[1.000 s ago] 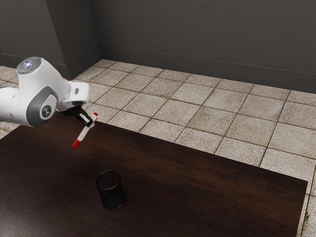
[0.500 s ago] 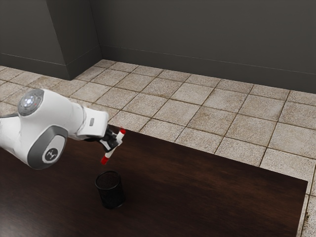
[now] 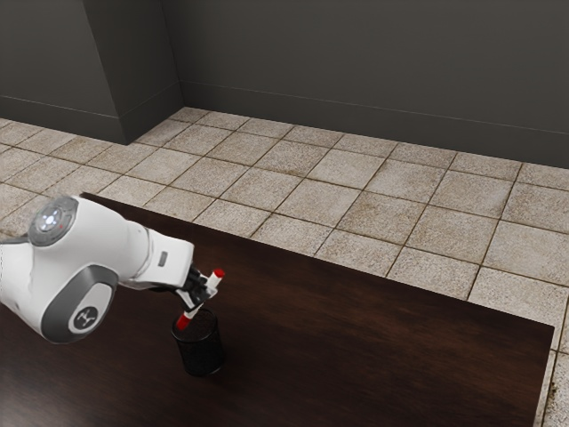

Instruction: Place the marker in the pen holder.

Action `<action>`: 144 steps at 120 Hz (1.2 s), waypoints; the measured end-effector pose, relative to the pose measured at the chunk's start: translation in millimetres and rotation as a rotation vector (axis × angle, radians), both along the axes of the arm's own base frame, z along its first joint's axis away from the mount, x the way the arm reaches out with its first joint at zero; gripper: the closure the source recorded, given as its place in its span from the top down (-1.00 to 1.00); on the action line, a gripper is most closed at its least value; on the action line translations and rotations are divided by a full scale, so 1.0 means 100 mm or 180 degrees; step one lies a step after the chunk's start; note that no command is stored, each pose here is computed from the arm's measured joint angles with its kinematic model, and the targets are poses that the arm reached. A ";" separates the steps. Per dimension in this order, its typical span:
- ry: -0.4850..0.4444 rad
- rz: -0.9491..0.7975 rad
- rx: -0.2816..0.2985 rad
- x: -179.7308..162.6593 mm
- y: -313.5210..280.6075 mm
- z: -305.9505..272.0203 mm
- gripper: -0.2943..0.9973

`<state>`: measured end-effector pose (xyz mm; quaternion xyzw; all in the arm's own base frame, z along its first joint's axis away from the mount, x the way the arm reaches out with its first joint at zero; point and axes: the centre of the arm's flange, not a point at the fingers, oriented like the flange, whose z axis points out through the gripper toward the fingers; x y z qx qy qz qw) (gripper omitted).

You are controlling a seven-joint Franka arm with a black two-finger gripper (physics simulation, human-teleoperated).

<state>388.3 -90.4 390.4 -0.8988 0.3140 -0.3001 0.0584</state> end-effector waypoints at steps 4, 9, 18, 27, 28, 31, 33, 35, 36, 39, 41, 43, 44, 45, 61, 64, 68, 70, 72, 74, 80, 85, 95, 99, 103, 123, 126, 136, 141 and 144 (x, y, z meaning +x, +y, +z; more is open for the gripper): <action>0.0015 -0.0021 0.0011 -0.01 -0.03 -0.02 -0.53; 0.0023 -0.0058 0.0026 -0.02 -0.08 -0.04 -0.53; 0.0059 -0.0078 0.0033 -0.02 -0.12 -0.09 -0.53; 0.0115 -0.0075 0.0030 0.00 -0.13 -0.16 -0.53; 0.0118 -0.0075 0.0030 0.00 -0.13 -0.16 -0.53; 0.0124 -0.0073 0.0029 0.00 -0.13 -0.17 -0.53; 0.0127 -0.0073 0.0028 0.00 -0.13 -0.17 -0.53; 0.0129 -0.0071 0.0027 0.01 -0.13 -0.18 -0.53; 0.0130 -0.0071 0.0027 0.01 -0.13 -0.18 -0.53; 0.0132 -0.0069 0.0026 0.01 -0.13 -0.18 -0.53; 0.0133 -0.0069 0.0026 0.01 -0.13 -0.18 -0.53; 0.0134 -0.0068 0.0025 0.01 -0.13 -0.18 -0.53; 0.0135 -0.0067 0.0025 0.01 -0.13 -0.18 -0.53; 0.0136 -0.0067 0.0024 0.01 -0.13 -0.18 -0.53; 0.0148 -0.0062 0.0022 0.01 -0.13 -0.20 -0.49; 0.0150 -0.0062 0.0022 0.01 -0.13 -0.20 -0.43; 0.0153 -0.0055 0.0018 0.01 -0.13 -0.20 -0.31; 0.0155 -0.0051 0.0016 0.01 -0.12 -0.20 -0.25; 0.0157 -0.0048 0.0014 0.01 -0.12 -0.20 -0.20; 0.0158 -0.0045 0.0012 0.01 -0.12 -0.20 -0.14; 0.0161 -0.0036 0.0007 0.01 -0.12 -0.20 0.00; 0.0164 -0.0029 0.0003 0.01 -0.12 -0.20 0.10; 0.0180 0.0004 -0.0013 0.04 -0.10 -0.18 0.24; 0.0196 0.0067 -0.0052 0.15 -0.05 -0.06 0.29; 0.0288 0.0228 -0.0139 0.40 0.12 0.10 0.32; 0.0564 0.0751 -0.0340 1.80 0.77 1.79 0.44; 0.0571 0.0810 -0.0347 1.89 0.83 2.10 0.46; 0.0828 0.1052 -0.0347 1.97 1.02 2.57 0.48; 0.1016 0.1180 -0.0345 1.94 1.12 2.61 0.50; 0.1132 0.1256 -0.0344 1.92 1.18 2.60 0.50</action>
